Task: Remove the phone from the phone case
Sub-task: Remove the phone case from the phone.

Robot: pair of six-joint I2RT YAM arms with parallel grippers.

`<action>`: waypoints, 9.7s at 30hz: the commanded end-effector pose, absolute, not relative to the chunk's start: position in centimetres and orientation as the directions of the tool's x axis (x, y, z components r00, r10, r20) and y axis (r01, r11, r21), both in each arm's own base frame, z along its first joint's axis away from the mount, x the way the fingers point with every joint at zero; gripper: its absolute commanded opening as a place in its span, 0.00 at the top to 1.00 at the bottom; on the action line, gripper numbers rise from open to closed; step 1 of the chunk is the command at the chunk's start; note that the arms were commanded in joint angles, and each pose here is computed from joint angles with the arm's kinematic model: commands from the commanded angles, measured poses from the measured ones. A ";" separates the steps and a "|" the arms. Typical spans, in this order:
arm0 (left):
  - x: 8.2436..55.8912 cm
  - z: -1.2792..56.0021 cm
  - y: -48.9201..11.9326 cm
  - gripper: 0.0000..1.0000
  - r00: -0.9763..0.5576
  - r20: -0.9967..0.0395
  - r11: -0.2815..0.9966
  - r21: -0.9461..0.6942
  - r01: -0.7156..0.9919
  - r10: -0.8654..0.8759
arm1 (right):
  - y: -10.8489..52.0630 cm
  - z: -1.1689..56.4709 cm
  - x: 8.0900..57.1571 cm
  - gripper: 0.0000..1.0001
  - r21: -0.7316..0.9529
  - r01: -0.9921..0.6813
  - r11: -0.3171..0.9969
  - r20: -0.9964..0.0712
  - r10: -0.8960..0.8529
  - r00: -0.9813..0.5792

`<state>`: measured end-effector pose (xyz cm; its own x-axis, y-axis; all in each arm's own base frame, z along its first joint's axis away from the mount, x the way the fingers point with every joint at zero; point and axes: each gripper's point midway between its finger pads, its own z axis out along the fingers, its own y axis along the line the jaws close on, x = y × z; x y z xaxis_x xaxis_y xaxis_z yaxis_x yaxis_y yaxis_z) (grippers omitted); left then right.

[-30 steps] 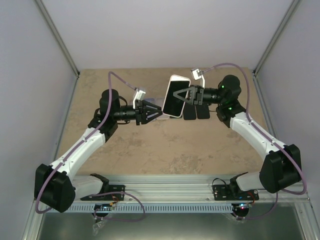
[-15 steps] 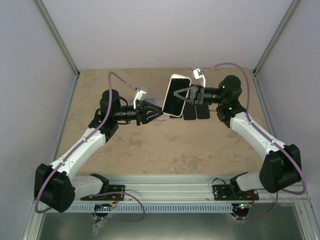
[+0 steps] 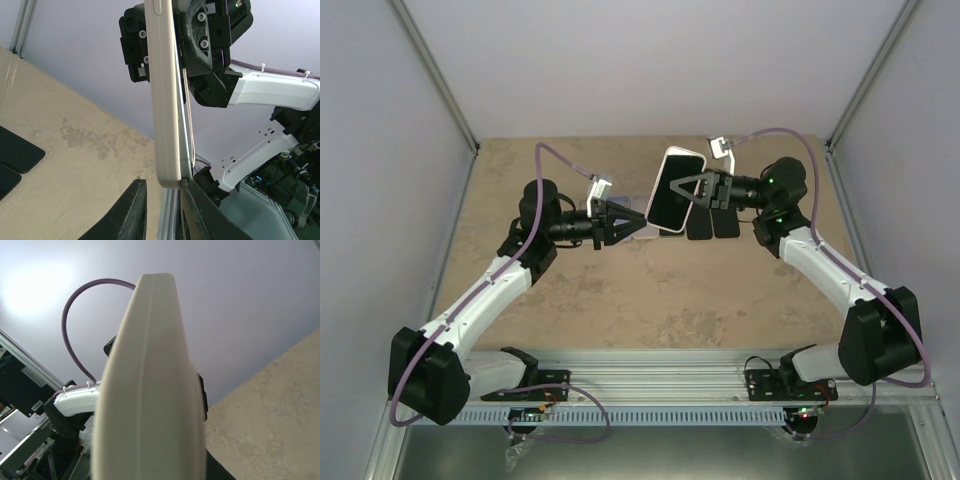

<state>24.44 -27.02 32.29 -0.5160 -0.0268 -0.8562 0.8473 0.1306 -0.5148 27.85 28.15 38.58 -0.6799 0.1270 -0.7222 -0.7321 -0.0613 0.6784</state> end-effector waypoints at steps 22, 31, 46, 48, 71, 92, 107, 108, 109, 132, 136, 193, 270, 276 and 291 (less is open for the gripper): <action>28.4 28.7 -26.6 0.80 -0.581 -0.811 0.306 -0.570 0.763 -0.062 | 28.4 42.6 22.4 0.99 0.584 -0.770 -0.256 -0.780 0.087 -0.620; 29.1 28.5 -26.8 0.81 -0.593 -0.802 0.316 -0.581 0.750 -0.066 | 29.0 42.9 20.5 0.99 0.563 -0.766 -0.310 -0.793 0.059 -0.607; 28.9 29.7 -27.1 0.80 -0.583 -0.809 0.268 -0.579 0.770 -0.074 | 30.3 42.0 17.7 1.00 0.555 -0.740 -0.379 -0.802 -0.009 -0.597; 28.7 30.0 -27.2 0.79 -0.579 -0.811 0.254 -0.578 0.776 -0.077 | 30.4 41.7 17.6 0.99 0.556 -0.738 -0.381 -0.803 -0.017 -0.596; 26.2 33.3 -27.2 0.91 -0.517 -0.853 0.150 -0.522 0.840 -0.072 | 33.4 35.6 19.4 0.99 0.586 -0.767 -0.262 -0.809 -0.145 -0.569; 25.8 32.5 -26.8 1.00 -0.539 -0.837 0.147 -0.546 0.825 -0.088 | 28.3 38.5 25.1 0.55 0.562 -0.823 -0.089 -0.825 0.007 -0.564; 25.6 33.1 -26.9 1.00 -0.524 -0.847 0.133 -0.531 0.837 -0.084 | 29.2 37.8 25.1 0.99 0.593 -0.798 -0.109 -0.803 -0.006 -0.596; 25.6 33.2 -26.9 1.00 -0.523 -0.848 0.135 -0.530 0.837 -0.084 | 29.3 37.7 25.0 0.99 0.595 -0.796 -0.110 -0.802 -0.012 -0.598; 25.7 33.3 -26.9 0.97 -0.520 -0.850 0.136 -0.527 0.839 -0.084 | 29.4 37.6 24.9 0.99 0.596 -0.795 -0.112 -0.801 -0.017 -0.598; 26.0 35.4 -27.3 0.63 -0.516 -0.850 0.097 -0.525 0.845 -0.105 | 33.5 33.2 21.3 0.99 0.636 -0.754 -0.165 -0.771 -0.172 -0.613; 26.2 35.2 -27.3 0.67 -0.516 -0.850 0.107 -0.526 0.844 -0.105 | 33.7 33.1 21.2 0.99 0.637 -0.752 -0.169 -0.770 -0.179 -0.612; 33.2 29.5 -24.7 1.00 -0.809 -0.466 0.226 -0.884 0.409 -0.357 | 35.4 32.0 29.2 0.32 -0.397 -0.826 0.401 -0.839 -0.522 0.150; 32.4 28.0 -24.6 1.00 -0.861 -0.360 0.164 -0.933 0.322 -0.358 | 35.4 31.7 33.6 1.00 -0.836 -0.303 0.459 -0.546 -0.756 0.361; 32.7 27.0 -24.5 1.00 -0.858 -0.370 0.204 -0.927 0.314 -0.357 | 35.3 32.6 33.7 0.99 -0.782 -0.385 0.491 -0.614 -0.716 0.332; 33.4 25.8 -24.5 1.00 -0.858 -0.369 0.240 -0.924 0.298 -0.356 | 32.6 34.7 35.6 0.99 -0.747 -0.374 0.549 -0.657 -0.695 0.293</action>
<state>34.85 -23.53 24.90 -0.8558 -0.4541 -0.2479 0.1573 0.2282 -0.9608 32.35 36.84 27.95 0.3560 -0.7295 -0.5840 -0.5277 0.3588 -0.7699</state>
